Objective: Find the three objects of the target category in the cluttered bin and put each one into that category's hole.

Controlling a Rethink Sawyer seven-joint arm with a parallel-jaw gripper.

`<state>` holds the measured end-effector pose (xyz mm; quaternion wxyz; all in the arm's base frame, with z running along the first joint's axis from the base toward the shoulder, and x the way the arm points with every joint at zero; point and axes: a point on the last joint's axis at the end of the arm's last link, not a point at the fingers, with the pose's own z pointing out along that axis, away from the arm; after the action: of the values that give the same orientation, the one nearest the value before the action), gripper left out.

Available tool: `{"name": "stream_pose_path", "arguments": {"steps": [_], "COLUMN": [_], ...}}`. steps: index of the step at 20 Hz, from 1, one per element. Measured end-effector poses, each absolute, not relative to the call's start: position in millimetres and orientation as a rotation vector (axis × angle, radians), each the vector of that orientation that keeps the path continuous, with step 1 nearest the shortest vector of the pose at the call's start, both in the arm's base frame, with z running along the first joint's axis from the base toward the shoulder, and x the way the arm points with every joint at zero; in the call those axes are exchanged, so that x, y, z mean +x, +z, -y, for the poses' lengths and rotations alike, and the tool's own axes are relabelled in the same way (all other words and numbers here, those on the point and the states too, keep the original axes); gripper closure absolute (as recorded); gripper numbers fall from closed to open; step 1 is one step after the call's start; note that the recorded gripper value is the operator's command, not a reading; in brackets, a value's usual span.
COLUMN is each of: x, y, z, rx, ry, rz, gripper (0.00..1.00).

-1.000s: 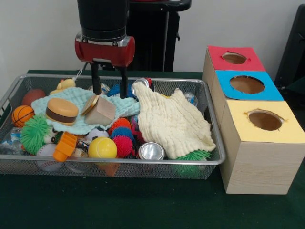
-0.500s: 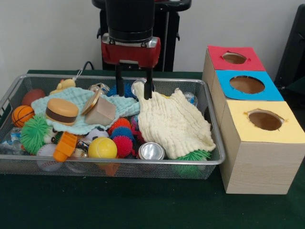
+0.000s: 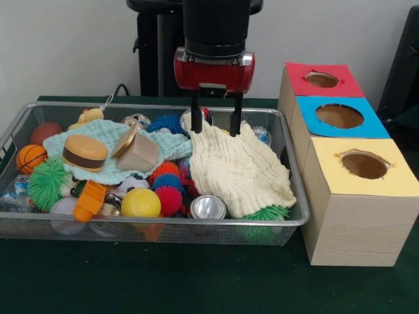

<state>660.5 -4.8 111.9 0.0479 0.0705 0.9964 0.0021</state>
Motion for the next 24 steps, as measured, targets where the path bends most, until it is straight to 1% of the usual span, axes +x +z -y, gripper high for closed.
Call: {"name": "stream_pose_path", "arguments": {"steps": [12, 18, 24], "x": [674, 678, 682], "y": [108, 107, 111], "z": [-50, -67, -67], "rx": [0.168, 0.180, 0.234], "ry": [-0.022, -0.008, 0.020], "rz": [-3.034, -3.034, -3.031], "gripper": [0.00, 0.00, 0.00]}}
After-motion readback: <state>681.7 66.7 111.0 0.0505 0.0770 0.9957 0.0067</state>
